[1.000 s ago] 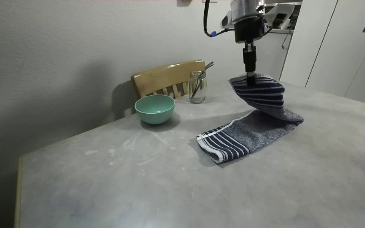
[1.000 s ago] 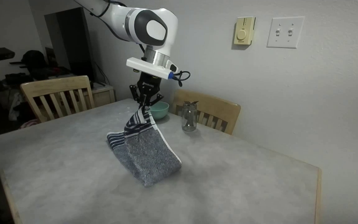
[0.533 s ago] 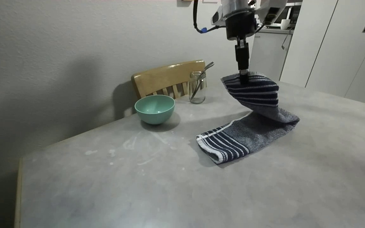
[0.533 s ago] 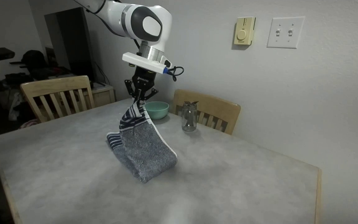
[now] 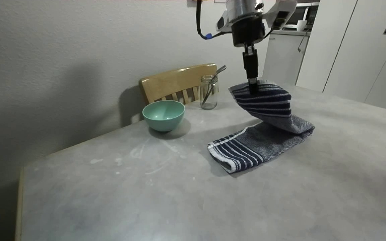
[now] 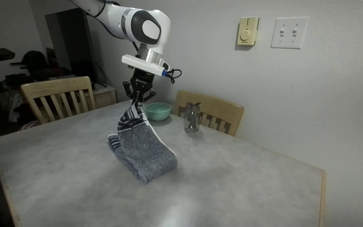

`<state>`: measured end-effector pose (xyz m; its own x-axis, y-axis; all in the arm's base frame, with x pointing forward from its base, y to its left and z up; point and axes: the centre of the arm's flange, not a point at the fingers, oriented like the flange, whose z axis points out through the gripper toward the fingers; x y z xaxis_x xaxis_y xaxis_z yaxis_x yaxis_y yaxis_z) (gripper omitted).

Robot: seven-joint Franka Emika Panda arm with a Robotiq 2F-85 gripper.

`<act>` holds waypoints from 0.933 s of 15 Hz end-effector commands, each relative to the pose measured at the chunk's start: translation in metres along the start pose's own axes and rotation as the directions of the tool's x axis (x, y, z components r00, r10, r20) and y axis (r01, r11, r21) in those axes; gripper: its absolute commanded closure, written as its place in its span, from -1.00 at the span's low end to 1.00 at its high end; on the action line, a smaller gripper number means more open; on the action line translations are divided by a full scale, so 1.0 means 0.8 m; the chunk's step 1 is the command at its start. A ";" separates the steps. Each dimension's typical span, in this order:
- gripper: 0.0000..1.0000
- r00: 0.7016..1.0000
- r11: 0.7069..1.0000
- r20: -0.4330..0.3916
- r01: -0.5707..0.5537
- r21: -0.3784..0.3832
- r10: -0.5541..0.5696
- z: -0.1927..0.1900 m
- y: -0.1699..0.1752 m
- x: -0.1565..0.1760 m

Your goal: Fold the towel in half from right to left

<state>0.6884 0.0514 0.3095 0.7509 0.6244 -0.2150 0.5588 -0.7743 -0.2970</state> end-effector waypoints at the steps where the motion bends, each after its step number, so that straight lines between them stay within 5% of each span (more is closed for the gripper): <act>1: 0.96 0.999 1.000 0.037 0.016 0.012 -0.016 0.003 -0.001 0.027; 5: 0.96 0.994 0.999 0.096 0.049 0.005 -0.049 0.015 -0.019 0.055; 6: 0.37 0.992 0.998 0.111 0.058 -0.002 -0.058 0.019 -0.025 0.062; 14: -0.68 0.971 0.992 0.210 0.123 -0.029 -0.114 0.024 -0.063 0.100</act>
<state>0.6954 0.1341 0.2860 0.6081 0.7152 -0.3444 0.6515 -0.6976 -0.2984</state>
